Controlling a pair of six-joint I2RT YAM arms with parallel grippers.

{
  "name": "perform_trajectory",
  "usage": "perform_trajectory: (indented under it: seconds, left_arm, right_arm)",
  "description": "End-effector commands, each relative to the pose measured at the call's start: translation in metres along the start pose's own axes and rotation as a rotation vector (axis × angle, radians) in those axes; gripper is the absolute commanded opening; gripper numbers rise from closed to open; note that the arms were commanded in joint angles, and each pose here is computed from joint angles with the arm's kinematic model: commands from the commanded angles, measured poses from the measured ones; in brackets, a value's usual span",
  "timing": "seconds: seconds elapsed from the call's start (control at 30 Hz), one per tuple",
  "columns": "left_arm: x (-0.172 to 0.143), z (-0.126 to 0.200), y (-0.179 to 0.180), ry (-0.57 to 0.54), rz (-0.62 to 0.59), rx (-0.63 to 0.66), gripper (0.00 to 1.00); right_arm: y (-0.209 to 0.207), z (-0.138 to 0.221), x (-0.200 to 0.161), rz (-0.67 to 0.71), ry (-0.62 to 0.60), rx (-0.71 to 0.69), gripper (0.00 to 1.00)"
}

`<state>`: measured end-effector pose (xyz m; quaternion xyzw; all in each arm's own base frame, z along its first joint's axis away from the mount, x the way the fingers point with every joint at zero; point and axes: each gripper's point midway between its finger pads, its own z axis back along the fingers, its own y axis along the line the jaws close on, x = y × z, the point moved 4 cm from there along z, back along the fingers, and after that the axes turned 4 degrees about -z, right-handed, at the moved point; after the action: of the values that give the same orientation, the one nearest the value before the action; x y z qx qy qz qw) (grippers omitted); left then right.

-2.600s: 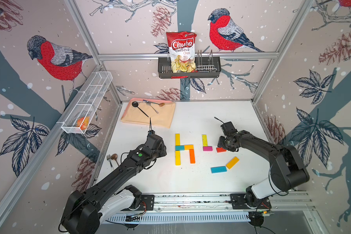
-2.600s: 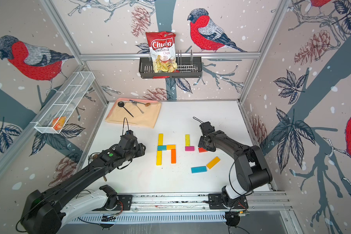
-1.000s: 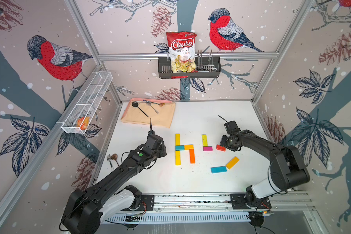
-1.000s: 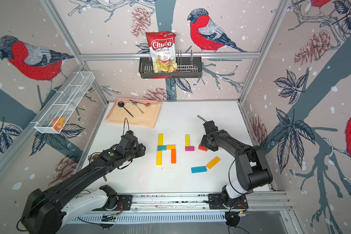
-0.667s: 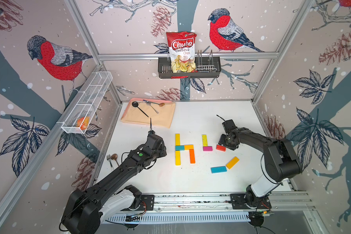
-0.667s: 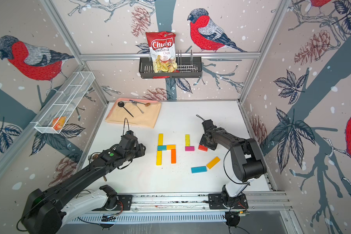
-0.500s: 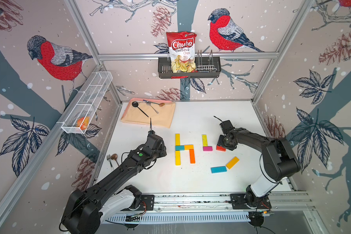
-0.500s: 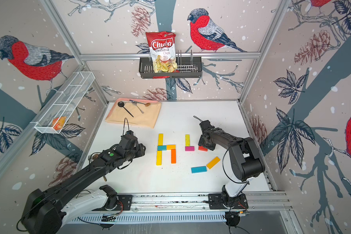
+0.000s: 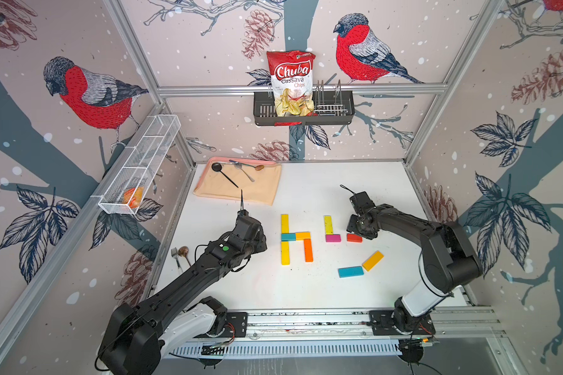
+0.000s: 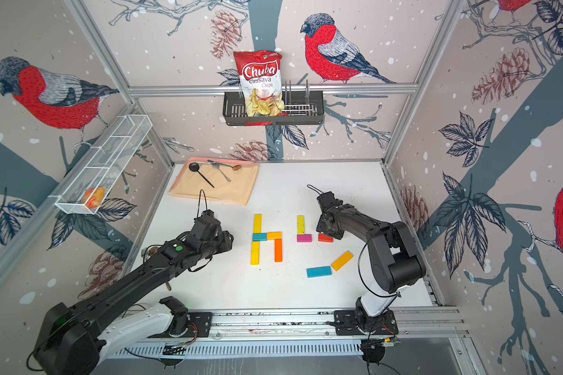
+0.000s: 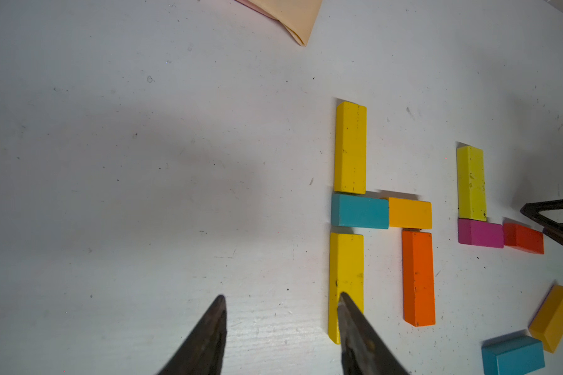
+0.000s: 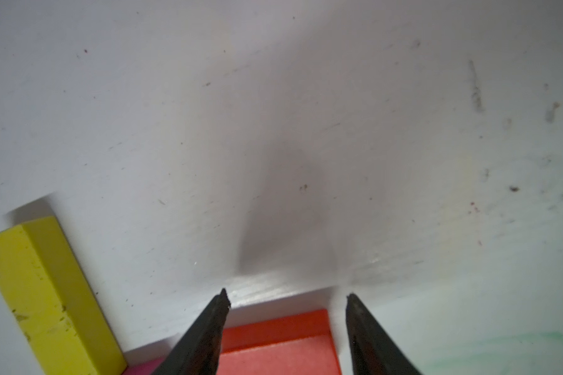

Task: Assemble the letter h with building blocks
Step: Assemble the building block at the center of the board.

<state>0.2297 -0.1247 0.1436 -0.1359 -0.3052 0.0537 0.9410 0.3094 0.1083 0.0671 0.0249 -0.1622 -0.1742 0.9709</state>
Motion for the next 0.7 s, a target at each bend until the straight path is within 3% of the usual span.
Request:
perform_trajectory:
  seconds: [0.0, 0.33, 0.67]
  left_arm:
    - [0.002, 0.000, 0.001, -0.015, -0.005, 0.001, 0.54]
    - [-0.001, -0.002, 0.002, -0.010, -0.002, 0.000, 0.54]
    - [-0.002, -0.002, 0.003, -0.010, -0.002, 0.001, 0.54]
  right_arm:
    - [0.002, 0.001, -0.006, -0.017, 0.023, 0.035, 0.60]
    - [0.013, 0.002, -0.013, -0.028, 0.040, 0.100, 0.62]
    - [0.022, -0.003, -0.011, -0.004, 0.038, 0.077, 0.62]
